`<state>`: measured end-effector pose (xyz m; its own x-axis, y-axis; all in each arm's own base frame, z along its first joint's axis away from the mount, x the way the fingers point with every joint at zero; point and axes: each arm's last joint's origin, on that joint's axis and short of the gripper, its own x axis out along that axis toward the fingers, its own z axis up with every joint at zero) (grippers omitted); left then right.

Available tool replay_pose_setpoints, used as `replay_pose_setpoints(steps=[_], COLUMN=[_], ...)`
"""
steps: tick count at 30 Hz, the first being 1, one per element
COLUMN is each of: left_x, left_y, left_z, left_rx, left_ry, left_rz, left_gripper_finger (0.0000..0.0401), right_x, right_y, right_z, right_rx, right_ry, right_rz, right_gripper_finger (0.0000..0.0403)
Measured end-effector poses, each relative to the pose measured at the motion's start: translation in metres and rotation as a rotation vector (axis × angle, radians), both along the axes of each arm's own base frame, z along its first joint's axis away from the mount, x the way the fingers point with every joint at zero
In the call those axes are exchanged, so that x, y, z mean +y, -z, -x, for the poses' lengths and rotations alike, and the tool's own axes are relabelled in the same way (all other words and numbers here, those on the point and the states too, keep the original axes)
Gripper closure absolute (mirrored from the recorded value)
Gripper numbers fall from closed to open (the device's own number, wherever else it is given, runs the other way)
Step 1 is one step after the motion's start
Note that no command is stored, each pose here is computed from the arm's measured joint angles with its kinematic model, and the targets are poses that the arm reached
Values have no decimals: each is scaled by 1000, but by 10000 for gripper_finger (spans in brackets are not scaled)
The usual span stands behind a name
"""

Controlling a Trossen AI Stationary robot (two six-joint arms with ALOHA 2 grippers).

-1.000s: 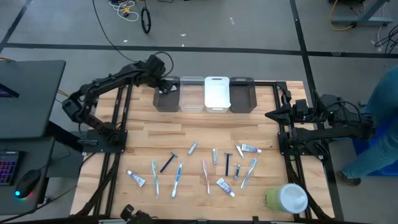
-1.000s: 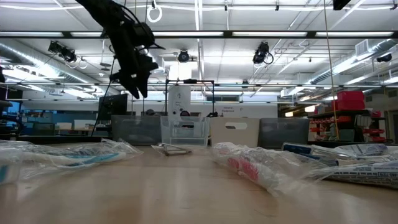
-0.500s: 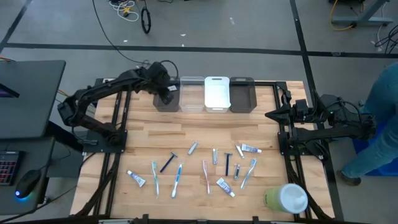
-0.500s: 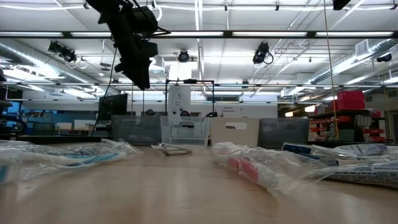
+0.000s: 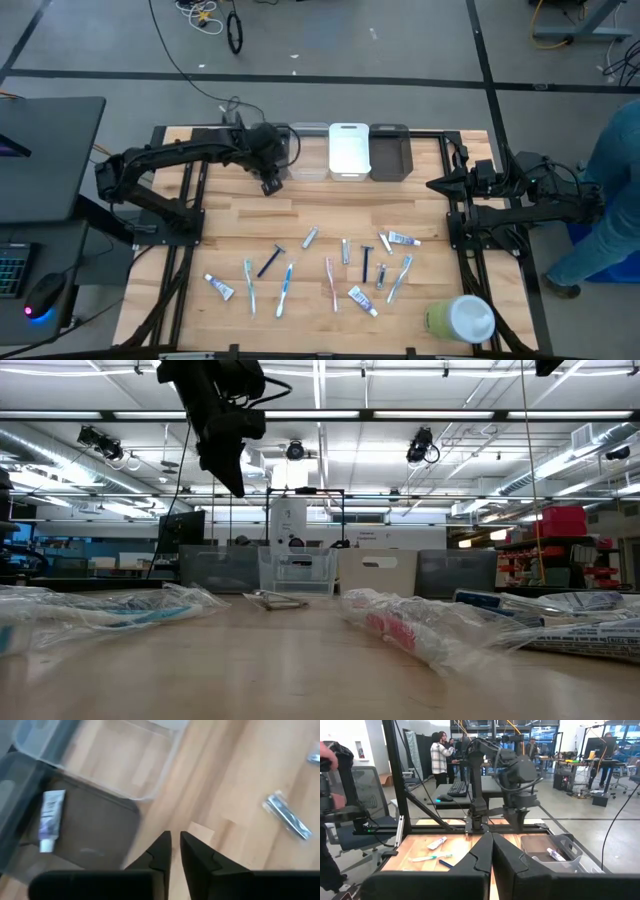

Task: Pick & Place Travel size toiletries
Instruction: Put the white toothpaste into the left black bin

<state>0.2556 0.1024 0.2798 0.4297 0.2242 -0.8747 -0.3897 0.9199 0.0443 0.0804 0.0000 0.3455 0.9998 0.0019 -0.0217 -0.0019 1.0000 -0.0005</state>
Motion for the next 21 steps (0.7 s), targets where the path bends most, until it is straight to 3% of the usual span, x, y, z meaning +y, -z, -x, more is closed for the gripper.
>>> replay_pose_setpoints(steps=[8,21], left_x=[-32,-73], left_y=[2,1], left_z=[-8,-3], left_rx=[29,107], left_ry=[132,277], left_rz=[26,42], left_gripper_finger=[395,396], right_x=[0,0], right_y=[0,0], right_z=[0,0], right_rx=[0,0], right_ry=[0,0], right_rz=[0,0], right_gripper_finger=[390,390])
